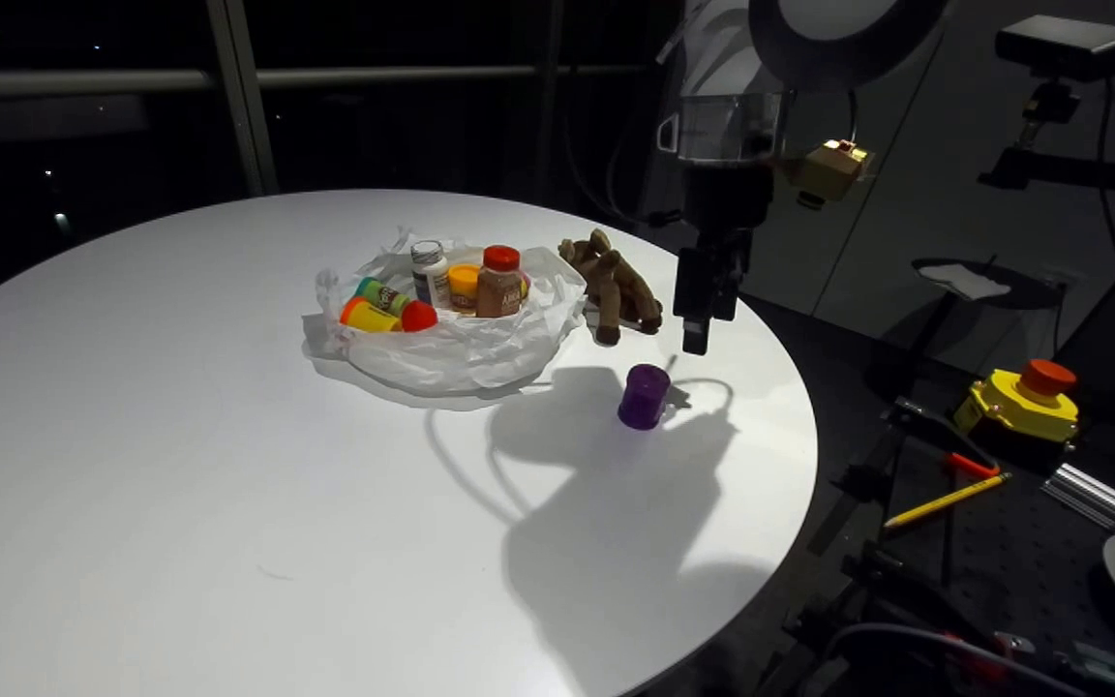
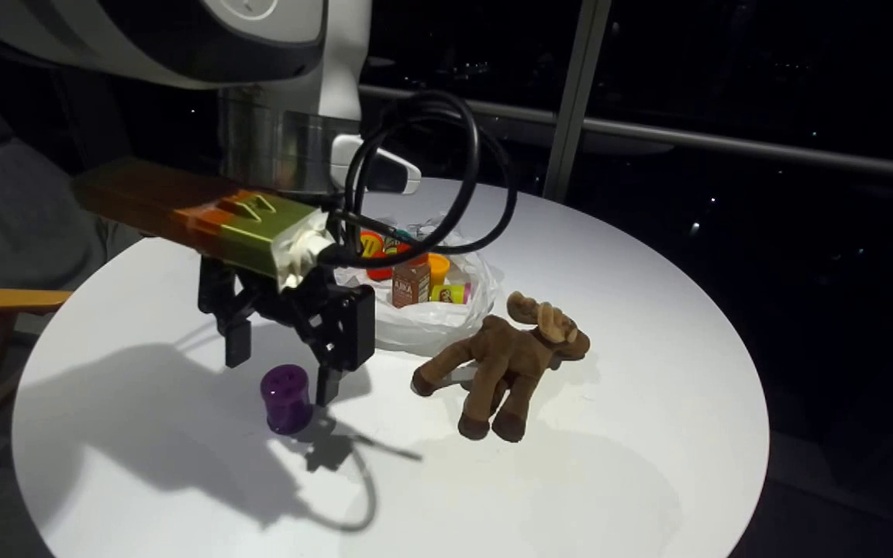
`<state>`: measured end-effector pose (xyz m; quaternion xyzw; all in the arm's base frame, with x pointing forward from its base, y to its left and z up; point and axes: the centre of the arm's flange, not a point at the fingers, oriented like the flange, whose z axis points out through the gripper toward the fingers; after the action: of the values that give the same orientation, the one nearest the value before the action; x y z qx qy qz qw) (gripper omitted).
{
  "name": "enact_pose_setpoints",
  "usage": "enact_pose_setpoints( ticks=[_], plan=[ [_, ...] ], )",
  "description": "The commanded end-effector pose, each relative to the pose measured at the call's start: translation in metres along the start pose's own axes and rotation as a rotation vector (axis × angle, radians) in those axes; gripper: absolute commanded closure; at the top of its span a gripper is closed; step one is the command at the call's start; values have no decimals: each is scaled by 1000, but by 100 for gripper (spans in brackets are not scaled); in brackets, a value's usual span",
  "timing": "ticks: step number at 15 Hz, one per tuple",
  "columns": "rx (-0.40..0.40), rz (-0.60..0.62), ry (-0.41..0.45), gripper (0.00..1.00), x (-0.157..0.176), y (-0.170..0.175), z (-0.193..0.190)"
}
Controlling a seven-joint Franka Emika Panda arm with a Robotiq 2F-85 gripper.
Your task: Put all the objects on the table into the plastic bag.
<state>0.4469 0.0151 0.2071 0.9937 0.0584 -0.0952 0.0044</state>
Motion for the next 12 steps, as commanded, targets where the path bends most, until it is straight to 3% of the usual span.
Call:
enact_pose_setpoints(
  ticks=[1, 12],
  plan=[
    [-19, -118, 102, 0, 1, -9, -2],
    [-17, -268, 134, 0, 29, -29, 32]
  ],
)
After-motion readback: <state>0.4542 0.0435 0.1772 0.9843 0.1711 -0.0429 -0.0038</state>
